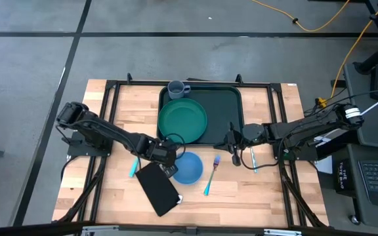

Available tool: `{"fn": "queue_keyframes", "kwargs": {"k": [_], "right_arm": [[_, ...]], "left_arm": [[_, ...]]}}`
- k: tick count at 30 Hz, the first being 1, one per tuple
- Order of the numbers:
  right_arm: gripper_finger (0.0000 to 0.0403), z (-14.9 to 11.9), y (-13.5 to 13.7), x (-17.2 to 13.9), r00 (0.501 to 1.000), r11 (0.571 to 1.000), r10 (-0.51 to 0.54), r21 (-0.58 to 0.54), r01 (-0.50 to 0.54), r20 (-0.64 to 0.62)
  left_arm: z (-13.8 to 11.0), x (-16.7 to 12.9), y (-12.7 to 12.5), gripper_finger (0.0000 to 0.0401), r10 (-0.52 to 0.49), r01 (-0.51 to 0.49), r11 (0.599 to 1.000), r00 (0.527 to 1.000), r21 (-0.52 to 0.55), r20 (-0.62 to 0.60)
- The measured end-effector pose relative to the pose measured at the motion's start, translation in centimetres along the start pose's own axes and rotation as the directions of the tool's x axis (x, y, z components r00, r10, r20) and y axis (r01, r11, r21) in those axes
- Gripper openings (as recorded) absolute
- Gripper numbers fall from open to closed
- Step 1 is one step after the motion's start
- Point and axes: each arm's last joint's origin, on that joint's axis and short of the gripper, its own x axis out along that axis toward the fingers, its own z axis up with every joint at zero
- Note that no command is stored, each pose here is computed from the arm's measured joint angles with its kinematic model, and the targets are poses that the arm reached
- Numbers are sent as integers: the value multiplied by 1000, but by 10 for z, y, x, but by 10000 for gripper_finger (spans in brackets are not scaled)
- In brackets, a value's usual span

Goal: Set up tray
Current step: Put the blue bowl on the green plate

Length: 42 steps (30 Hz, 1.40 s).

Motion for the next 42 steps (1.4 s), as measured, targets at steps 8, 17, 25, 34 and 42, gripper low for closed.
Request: {"fn": "queue_keyframes", "kwargs": {"k": [8,17,25,34,42], "right_arm": [[23,-1,0,0,1000,1000,0,0,0,-6],[23,-1,0,0,1000,1000,-1,1,1,-7],[23,-1,0,0,1000,1000,-1,5,1,-7],[23,-2,0,1,1000,1000,-1,30,2,-13],[23,-7,-2,6,998,999,-45,25,46,-42]], "left_arm": [[1,18,2,140,13,-13,1000,999,7,-46],[3,19,2,99,-2,4,1000,998,30,-59],[3,19,1,7,-6,10,996,999,94,-42],[12,1,3,4,-35,30,991,999,132,39],[32,-46,20,3,-66,43,991,981,126,181]]}}
